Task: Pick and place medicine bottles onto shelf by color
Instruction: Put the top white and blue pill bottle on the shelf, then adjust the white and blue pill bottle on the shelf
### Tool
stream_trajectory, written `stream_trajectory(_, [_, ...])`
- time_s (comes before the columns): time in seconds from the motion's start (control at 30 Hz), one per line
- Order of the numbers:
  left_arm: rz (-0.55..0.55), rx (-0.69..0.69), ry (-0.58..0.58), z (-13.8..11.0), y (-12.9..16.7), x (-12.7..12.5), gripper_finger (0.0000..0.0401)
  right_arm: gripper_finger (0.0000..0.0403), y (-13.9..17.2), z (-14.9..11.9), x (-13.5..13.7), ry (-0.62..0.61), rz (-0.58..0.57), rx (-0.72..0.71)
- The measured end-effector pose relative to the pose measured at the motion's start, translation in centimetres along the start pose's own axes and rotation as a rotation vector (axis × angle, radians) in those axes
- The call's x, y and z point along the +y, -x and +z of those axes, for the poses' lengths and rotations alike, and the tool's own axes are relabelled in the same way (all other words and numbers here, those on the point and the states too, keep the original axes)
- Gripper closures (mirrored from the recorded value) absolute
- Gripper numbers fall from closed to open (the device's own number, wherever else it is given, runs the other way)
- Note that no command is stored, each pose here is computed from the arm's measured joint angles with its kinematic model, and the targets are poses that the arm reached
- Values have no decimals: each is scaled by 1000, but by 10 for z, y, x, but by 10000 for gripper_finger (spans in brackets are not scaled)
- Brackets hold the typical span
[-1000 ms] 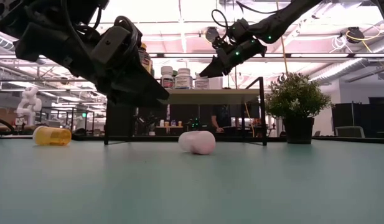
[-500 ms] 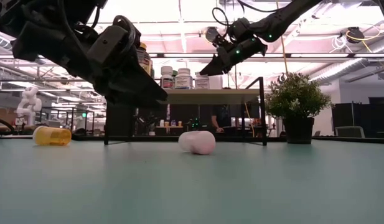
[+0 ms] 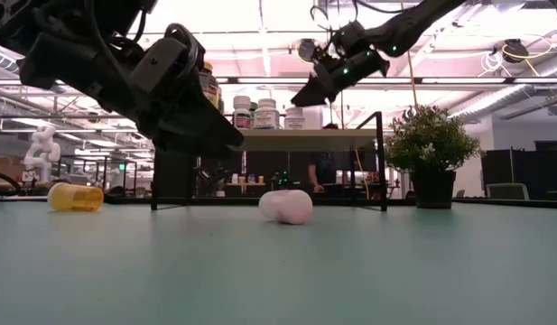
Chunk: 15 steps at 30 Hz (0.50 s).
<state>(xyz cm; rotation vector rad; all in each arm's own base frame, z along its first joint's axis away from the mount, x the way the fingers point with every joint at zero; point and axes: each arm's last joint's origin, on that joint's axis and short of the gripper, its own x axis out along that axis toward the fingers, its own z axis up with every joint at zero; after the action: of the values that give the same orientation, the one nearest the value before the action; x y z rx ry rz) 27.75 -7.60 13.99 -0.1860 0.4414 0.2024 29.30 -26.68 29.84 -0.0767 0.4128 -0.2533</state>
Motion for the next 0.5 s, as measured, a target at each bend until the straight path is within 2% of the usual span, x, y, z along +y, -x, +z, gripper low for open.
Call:
stream_trajectory(0.13, [13, 27, -13, -3, 0, 1, 96, 129, 16, 19, 10, 31, 2, -50])
stream_trajectory(0.33, [47, 42, -15, -5, 0, 3, 96, 133, 35, 44, 48, 95, 81, -73])
stream_trajectory(0.43, [80, 33, -9, -4, -1, 7, 96, 133, 35, 40, 69, 136, 122, -53])
stream_trajectory(0.5, [89, 31, 7, -3, -2, 8, 96, 136, 31, 32, 82, 150, 101, -9])
